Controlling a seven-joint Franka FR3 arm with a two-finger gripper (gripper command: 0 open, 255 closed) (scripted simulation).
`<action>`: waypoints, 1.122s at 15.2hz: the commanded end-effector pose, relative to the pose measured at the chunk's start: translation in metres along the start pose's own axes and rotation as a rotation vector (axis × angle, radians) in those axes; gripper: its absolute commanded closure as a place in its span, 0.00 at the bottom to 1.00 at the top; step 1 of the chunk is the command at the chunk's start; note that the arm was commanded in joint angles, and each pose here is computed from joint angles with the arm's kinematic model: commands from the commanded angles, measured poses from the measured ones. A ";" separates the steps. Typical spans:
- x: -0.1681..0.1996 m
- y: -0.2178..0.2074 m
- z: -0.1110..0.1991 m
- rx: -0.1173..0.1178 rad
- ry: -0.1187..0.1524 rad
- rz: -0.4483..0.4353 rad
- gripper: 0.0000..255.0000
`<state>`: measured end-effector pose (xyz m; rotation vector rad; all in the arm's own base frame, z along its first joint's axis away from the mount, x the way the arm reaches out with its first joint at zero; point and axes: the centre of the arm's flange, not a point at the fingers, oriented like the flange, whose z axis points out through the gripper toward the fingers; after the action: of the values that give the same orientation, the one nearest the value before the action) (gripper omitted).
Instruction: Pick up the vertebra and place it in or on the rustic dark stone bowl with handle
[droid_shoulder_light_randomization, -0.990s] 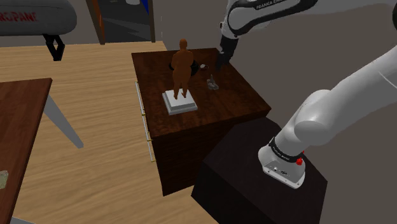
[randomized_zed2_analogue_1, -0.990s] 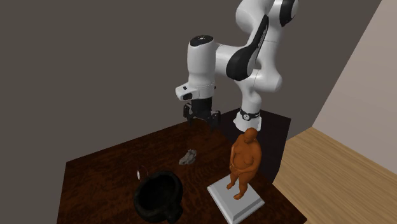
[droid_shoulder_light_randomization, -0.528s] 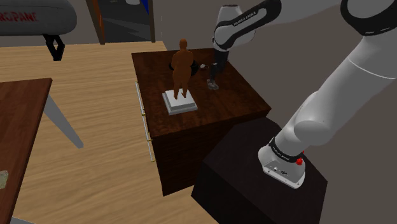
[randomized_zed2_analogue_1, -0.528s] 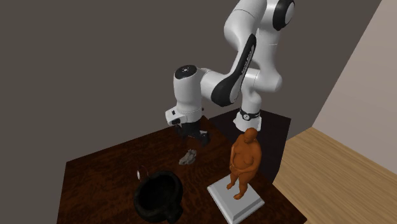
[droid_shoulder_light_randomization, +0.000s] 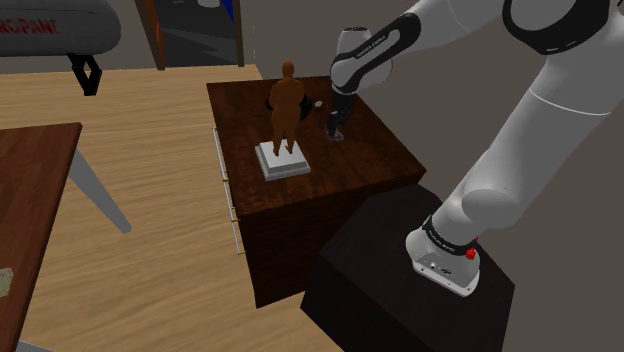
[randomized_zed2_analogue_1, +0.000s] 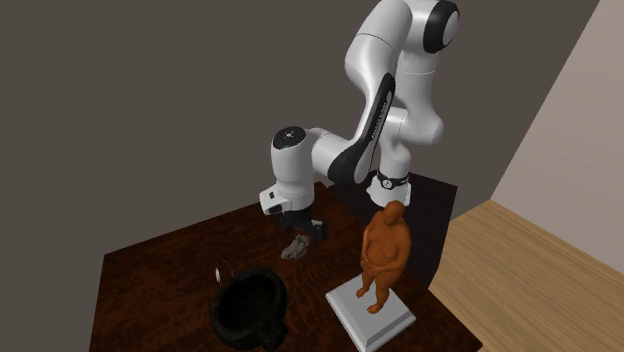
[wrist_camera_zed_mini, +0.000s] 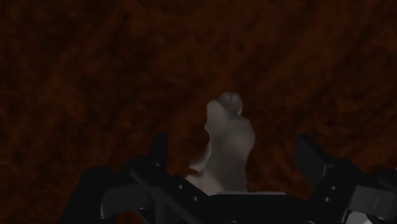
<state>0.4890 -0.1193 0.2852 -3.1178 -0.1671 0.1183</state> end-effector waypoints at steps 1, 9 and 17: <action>0.000 0.001 0.008 0.000 0.000 0.000 0.00; 0.000 0.001 0.008 0.000 0.000 0.000 1.00; 0.000 0.001 0.008 0.000 0.000 0.000 1.00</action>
<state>0.4882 -0.1209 0.2774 -3.1185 -0.1657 0.1173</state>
